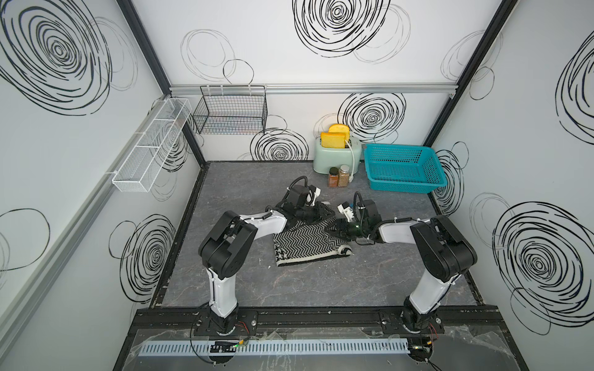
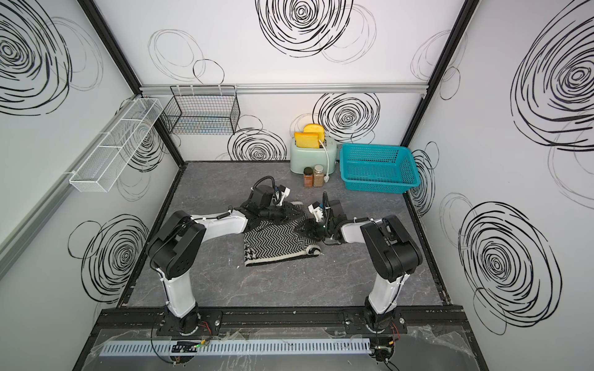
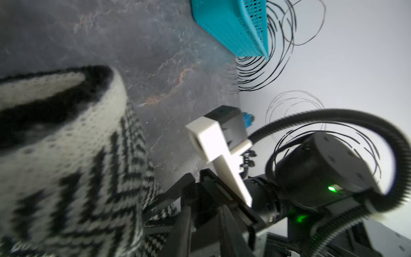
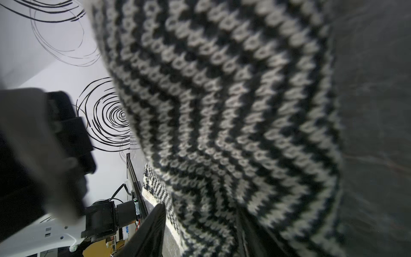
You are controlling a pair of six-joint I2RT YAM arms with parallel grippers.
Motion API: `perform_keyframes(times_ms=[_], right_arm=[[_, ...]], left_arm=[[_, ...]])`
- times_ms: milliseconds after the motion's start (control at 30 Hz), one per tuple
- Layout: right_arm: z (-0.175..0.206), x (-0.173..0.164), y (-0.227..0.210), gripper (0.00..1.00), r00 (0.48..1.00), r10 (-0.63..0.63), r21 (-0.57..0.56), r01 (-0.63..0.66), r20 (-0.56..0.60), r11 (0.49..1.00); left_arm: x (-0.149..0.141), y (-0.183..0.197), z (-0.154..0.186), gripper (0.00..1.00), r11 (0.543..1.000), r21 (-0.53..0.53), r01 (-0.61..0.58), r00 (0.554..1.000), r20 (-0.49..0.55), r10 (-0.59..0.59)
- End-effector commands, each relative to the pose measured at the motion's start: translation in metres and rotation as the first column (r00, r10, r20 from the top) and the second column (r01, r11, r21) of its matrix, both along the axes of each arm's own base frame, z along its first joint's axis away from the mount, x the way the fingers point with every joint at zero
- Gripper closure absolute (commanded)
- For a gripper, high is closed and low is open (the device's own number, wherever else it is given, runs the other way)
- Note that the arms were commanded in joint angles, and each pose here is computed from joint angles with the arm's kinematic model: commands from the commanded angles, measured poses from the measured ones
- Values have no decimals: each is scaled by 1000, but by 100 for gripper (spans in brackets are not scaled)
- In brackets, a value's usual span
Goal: Roll up the scarf and place it into the basket
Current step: Roll the scarf at the center of the board.
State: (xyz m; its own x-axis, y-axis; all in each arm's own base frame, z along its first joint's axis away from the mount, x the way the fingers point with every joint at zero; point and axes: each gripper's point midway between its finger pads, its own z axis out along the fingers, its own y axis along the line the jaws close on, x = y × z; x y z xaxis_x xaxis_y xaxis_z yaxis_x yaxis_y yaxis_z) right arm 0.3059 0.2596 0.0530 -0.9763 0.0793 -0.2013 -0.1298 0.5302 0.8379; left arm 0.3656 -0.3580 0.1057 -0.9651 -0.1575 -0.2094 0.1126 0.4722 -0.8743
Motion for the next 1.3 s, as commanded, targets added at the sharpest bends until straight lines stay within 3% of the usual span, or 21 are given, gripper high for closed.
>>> perform_keyframes(times_ms=[0, 333, 733, 1133, 1267], right_arm=[[2, -4, -5, 43, 1000, -13, -4, 13, -3, 1000], [23, -27, -11, 42, 994, 74, -70, -69, 76, 995], [17, -60, 9, 48, 983, 182, -56, -181, 20, 982], [-37, -89, 6, 51, 964, 232, -44, -240, -131, 970], [-45, -91, 0, 49, 965, 221, -85, -234, -139, 968]], left_arm=[[13, -8, 0, 74, 998, -55, -12, 1000, -4, 12], [33, 13, -37, 75, 999, -2, -37, 999, -35, 37], [43, 17, -55, 76, 999, 15, -49, 998, -48, 49], [44, 19, -71, 77, 998, 42, -46, 996, -72, 49], [47, 18, -70, 77, 998, 51, -42, 997, -65, 45]])
